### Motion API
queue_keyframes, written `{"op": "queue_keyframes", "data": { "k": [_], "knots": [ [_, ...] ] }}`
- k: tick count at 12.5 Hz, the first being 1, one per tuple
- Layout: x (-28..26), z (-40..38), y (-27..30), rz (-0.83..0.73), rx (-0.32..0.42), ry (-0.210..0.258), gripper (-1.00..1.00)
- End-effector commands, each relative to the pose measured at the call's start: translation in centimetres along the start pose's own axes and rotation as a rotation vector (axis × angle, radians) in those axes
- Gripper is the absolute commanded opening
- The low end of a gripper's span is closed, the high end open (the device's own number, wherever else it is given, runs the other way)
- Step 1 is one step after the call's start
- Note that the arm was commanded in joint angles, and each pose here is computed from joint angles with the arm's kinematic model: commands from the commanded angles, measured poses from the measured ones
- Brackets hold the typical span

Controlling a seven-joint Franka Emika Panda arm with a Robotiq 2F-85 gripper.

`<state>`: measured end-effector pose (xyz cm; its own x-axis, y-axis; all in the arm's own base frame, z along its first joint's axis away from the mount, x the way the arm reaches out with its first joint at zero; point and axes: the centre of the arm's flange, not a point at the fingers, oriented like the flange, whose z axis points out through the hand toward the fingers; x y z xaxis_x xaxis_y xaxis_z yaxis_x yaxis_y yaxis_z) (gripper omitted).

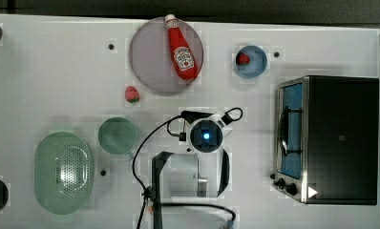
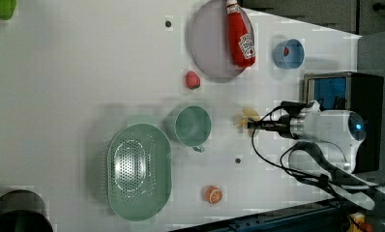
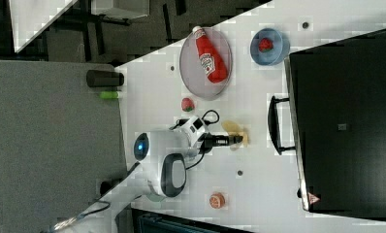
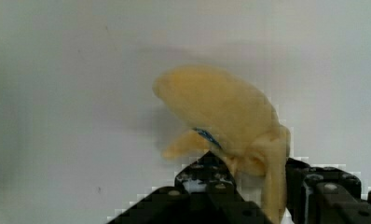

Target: Pick Banana and place it in mug.

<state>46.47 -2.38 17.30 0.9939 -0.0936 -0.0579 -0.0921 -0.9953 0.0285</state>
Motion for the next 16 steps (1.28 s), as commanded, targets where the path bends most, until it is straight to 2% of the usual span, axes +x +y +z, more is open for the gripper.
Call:
{"op": "queue_keyframes", "data": {
  "k": [1,4,8,9,13,16],
  "knots": [
    [1.2,-9.5,1.5,0.031,0.012,0.049,-0.37],
    [0.1,-16.9,1.3,0.024,0.012,0.025,-0.37],
    [-2.0,-25.3,-2.0,0.064,0.000,0.020,-0.37],
    [-2.7,-26.3,-3.6,0.082,-0.001,0.009,-0.37],
    [-4.8,-26.7,-12.9,0.217,0.111,-0.039,-0.37],
    [-6.4,-25.8,-18.4,0.351,0.080,-0.034,-0.37]
  ]
}}
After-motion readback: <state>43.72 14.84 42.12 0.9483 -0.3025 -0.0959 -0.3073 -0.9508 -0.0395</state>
